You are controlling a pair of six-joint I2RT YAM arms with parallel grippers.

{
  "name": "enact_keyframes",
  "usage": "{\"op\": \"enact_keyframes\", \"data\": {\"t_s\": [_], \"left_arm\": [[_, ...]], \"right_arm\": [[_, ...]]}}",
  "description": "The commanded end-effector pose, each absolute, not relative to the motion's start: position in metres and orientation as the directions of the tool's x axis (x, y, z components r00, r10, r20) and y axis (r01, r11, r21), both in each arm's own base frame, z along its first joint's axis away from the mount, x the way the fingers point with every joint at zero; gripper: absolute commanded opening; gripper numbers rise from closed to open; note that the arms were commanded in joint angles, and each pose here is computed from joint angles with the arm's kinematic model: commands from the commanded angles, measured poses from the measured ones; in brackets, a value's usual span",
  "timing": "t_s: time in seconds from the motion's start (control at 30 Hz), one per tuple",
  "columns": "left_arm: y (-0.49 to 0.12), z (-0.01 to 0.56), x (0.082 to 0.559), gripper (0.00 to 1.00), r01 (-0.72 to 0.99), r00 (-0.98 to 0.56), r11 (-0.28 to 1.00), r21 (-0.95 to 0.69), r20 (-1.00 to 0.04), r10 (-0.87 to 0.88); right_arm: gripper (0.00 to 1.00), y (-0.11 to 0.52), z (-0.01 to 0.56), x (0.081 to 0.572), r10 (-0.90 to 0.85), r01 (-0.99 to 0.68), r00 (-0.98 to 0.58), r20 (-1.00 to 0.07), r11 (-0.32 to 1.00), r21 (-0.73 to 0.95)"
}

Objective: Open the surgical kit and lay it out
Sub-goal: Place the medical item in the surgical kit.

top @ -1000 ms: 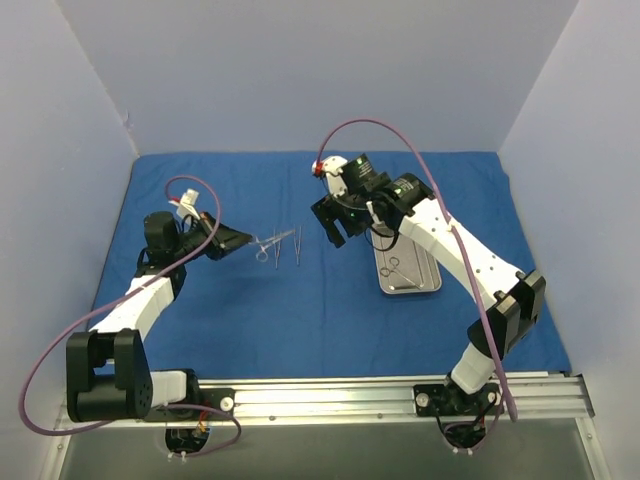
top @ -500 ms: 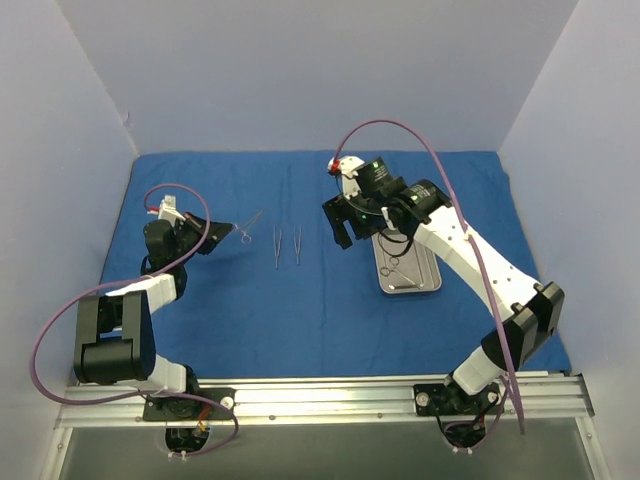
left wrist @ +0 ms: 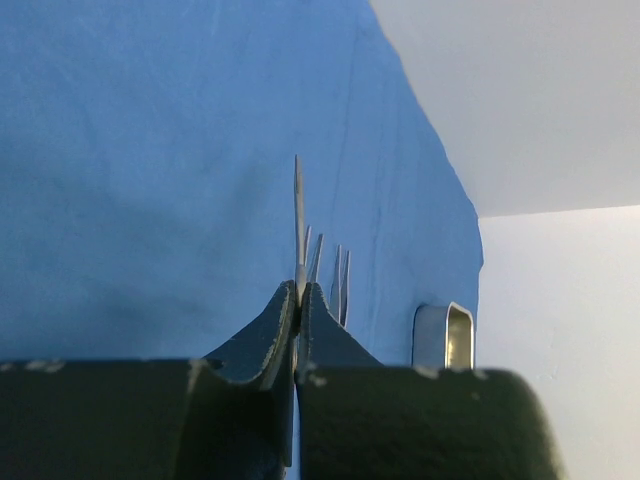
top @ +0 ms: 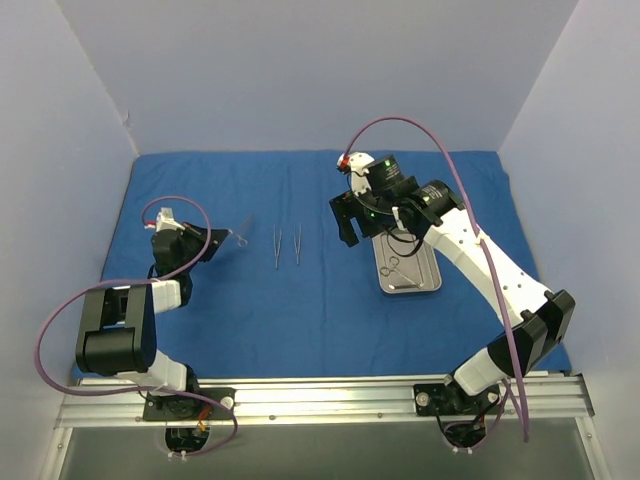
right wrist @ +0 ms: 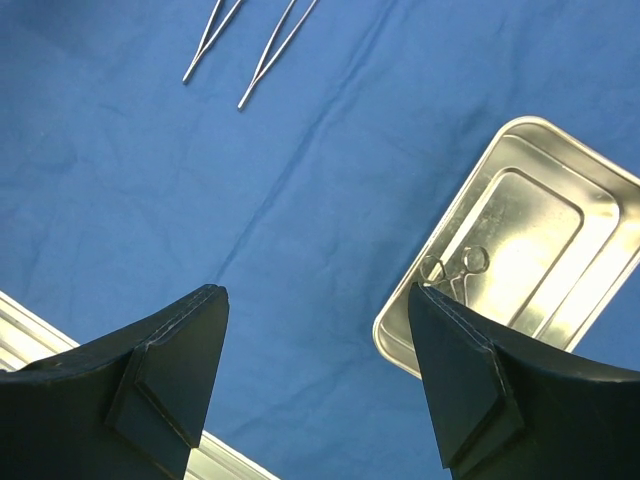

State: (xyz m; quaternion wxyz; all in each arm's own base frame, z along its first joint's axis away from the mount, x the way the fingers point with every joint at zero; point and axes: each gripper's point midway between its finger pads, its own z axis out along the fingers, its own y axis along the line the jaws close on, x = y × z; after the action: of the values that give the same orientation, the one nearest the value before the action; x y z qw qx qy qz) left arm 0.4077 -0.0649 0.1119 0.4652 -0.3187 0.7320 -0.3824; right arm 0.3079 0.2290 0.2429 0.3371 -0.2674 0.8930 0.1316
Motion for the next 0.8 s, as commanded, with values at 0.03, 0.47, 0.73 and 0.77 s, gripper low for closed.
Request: {"op": "enact_keyframes", "data": {"t_s": [0.03,0.47,0.73,0.77], "left_arm": [[-0.071,0.12,0.41,0.02,-0.069,-0.305,0.486,-0.871,-0.446,-0.842],[-0.082,0.095,0.385,0.02,-0.127,-0.259,0.462,-0.878,-0.42,-0.87],[-0.083,0.081,0.382,0.02,-0.147,-0.21,0.398,-0.906,-0.364,-0.907],[-0.084,0.084,0.384,0.02,-0.132,-0.205,0.394,-0.91,-0.364,-0.909]], "right_arm": [[0.74,0.232,0.237,0.311,-0.427,-0.6,-0.625,-0.654,0.798,0.053],[0.74,0.233,0.229,0.307,-0.455,-0.626,-0.627,-0.632,0.777,0.061],[0.77,0.23,0.228,0.3,-0.458,-0.63,-0.634,-0.624,0.773,0.072],[0.77,0.23,0.227,0.299,-0.46,-0.631,-0.636,-0.62,0.772,0.075]]}}
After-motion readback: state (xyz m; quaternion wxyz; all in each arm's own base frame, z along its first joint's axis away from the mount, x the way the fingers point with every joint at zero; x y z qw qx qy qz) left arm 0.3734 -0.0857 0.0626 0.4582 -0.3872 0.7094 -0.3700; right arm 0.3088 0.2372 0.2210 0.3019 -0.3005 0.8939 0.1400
